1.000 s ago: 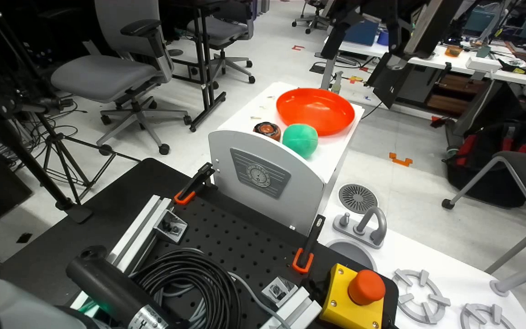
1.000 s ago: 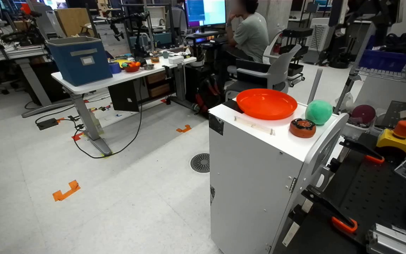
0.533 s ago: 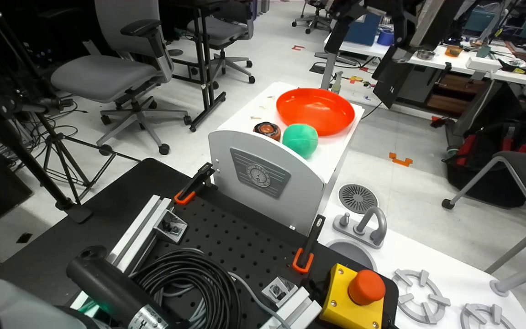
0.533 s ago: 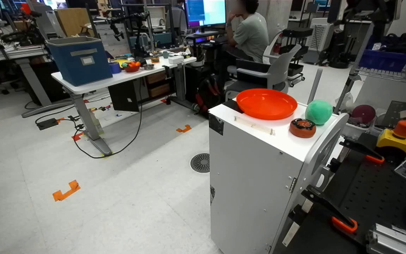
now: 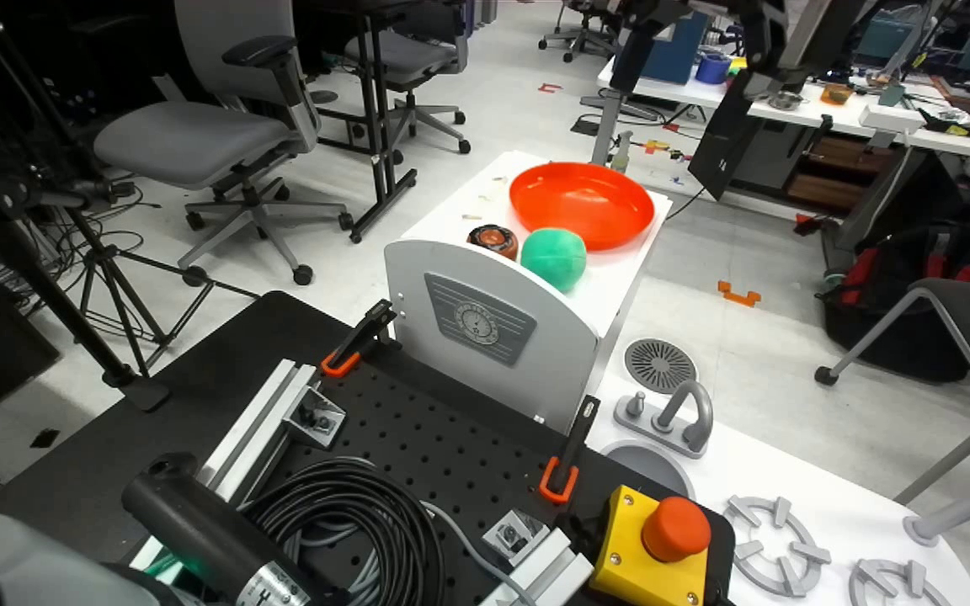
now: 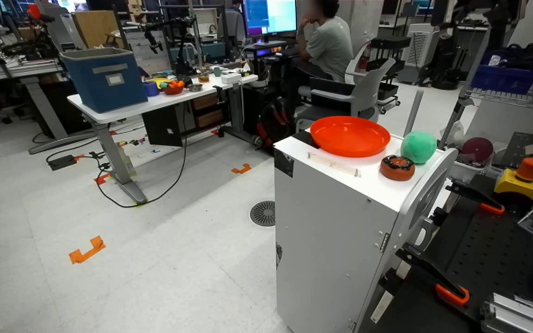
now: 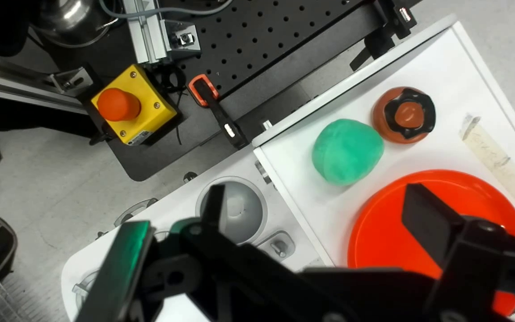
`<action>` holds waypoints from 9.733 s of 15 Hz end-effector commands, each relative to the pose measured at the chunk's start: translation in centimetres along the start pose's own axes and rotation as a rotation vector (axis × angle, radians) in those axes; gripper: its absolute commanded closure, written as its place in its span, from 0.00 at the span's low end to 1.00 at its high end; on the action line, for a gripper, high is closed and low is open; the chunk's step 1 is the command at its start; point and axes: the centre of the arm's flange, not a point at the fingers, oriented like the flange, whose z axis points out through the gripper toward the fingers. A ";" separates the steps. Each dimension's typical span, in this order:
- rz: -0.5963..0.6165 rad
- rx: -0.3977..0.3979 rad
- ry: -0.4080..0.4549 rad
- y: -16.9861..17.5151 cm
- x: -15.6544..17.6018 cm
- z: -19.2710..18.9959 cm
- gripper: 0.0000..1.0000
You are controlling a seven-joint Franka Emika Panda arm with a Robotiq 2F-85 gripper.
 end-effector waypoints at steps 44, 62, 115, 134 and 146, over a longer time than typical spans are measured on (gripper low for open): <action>-0.001 -0.001 0.001 0.0 0.0 0.0 0.00; -0.001 -0.001 0.001 0.0 0.0 0.0 0.00; 0.000 -0.002 -0.003 0.0 0.0 0.2 0.00; -0.029 -0.051 -0.155 0.0 0.8 5.2 0.00; -0.037 -0.048 -0.155 -0.1 1.1 5.3 0.00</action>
